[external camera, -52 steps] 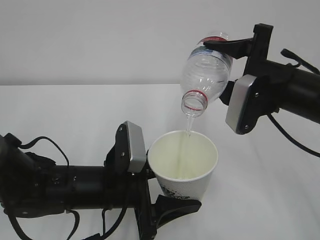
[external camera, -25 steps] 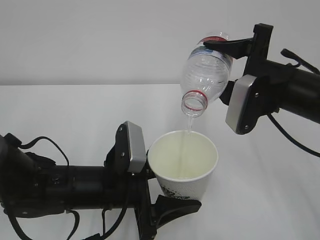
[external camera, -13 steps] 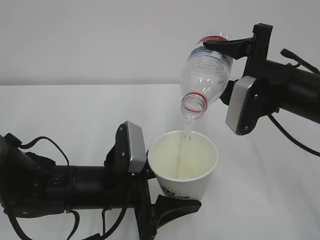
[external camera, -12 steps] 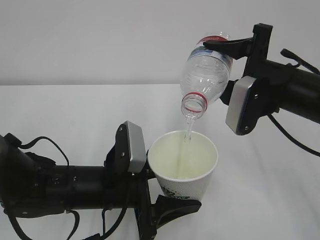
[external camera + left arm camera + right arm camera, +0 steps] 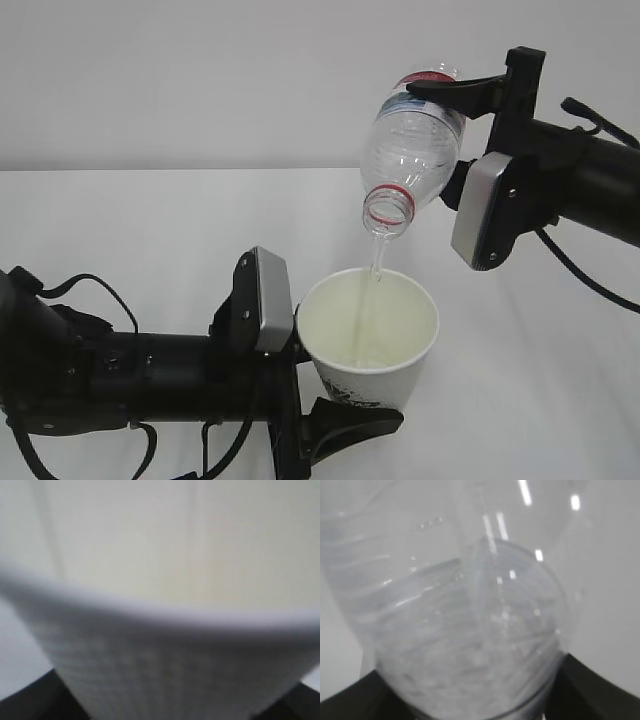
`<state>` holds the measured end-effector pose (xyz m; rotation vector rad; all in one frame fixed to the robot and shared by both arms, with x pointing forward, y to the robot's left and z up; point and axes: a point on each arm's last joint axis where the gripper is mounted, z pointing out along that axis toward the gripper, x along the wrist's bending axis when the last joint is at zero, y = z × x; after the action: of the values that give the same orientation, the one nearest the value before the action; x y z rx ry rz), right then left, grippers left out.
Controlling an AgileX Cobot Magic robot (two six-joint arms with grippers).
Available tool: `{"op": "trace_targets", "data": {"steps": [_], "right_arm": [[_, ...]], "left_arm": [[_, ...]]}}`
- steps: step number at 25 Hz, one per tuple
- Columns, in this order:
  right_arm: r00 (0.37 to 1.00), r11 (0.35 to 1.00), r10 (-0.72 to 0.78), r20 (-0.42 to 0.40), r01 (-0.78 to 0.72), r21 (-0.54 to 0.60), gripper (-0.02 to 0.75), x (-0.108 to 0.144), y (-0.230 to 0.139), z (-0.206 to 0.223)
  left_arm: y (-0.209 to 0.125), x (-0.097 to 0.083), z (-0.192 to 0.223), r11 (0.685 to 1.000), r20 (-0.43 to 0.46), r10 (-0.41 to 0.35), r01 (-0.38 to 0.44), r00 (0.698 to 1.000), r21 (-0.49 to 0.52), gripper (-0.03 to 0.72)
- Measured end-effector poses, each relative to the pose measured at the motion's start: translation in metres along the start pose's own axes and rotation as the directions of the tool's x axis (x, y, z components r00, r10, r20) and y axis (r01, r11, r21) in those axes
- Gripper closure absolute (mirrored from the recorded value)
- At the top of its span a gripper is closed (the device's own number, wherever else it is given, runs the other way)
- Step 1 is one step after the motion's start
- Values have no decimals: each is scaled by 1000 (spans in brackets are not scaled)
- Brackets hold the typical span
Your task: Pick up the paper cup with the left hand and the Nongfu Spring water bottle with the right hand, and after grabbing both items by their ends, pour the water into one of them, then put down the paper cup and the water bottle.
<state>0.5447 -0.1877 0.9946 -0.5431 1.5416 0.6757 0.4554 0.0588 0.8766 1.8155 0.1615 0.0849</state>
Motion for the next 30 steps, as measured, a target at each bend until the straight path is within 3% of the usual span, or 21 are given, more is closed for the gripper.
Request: {"op": "trace_targets", "data": {"steps": [30], "right_arm": [[1000, 1000, -1, 4, 1, -2, 258, 0, 0, 0]], "left_arm": [[0, 1, 0, 1000, -13, -7, 7, 1000, -3, 142]]}}
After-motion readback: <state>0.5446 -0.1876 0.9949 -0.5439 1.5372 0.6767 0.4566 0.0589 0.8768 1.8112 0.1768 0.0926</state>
